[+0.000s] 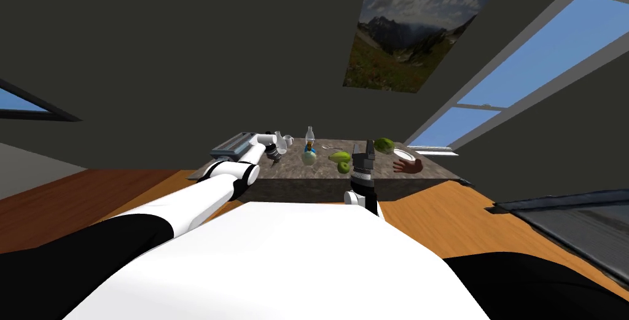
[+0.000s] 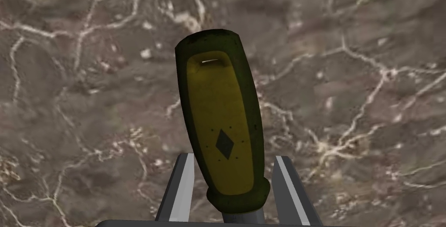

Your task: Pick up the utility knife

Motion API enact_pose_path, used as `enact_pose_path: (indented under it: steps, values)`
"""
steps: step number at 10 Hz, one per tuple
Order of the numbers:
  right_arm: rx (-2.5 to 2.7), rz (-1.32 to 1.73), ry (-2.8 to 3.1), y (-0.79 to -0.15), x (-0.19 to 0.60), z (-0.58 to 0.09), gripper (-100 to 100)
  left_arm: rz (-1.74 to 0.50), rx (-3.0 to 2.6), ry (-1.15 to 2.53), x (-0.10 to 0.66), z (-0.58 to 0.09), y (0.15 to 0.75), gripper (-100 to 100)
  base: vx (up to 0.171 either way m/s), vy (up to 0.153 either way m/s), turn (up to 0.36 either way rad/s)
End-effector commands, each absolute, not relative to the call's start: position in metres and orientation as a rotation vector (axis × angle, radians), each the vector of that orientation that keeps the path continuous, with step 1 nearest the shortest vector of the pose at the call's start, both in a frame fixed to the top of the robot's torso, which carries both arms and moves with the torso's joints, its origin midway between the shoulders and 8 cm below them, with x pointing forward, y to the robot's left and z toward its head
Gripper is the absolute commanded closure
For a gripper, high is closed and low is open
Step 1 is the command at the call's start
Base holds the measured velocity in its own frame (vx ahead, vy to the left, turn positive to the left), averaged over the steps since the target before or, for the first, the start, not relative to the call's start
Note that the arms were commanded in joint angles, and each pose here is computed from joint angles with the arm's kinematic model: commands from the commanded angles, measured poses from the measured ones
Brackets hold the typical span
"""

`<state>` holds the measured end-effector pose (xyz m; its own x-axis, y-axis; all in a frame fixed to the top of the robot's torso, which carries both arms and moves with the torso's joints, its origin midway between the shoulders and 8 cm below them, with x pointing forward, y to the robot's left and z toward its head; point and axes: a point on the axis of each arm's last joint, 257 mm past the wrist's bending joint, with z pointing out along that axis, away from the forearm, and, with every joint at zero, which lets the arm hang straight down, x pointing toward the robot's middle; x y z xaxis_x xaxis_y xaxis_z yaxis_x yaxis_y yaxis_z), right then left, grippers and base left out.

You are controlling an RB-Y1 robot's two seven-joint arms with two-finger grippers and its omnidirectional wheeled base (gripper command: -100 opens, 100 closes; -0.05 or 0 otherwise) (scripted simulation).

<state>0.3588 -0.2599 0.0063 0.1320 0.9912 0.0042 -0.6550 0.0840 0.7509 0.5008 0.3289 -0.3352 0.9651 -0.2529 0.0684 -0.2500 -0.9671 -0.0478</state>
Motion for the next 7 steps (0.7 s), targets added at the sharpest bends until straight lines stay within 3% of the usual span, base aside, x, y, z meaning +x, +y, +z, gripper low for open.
enact_pose_path:
  steps: [1,4,6,7]
  values:
    - [0.697,1.346,0.605,-0.260,0.359,0.006,0,-0.117,-3.072,0.426,0.500,-0.333,0.338,100,0.013,-0.073,0.052]
    - [0.698,1.346,0.605,-0.260,0.359,0.006,0,-0.122,-3.067,0.482,0.498,-0.324,0.359,100,0.030,-0.136,0.159]
    - [0.697,1.346,0.605,-0.260,0.359,0.006,0,-0.119,-3.066,0.482,0.498,-0.325,0.359,100,0.017,-0.068,0.027]
    - [0.697,1.346,0.605,-0.260,0.359,0.006,0,-0.119,-3.066,0.487,0.498,-0.325,0.359,0,0.002,-0.009,-0.003]
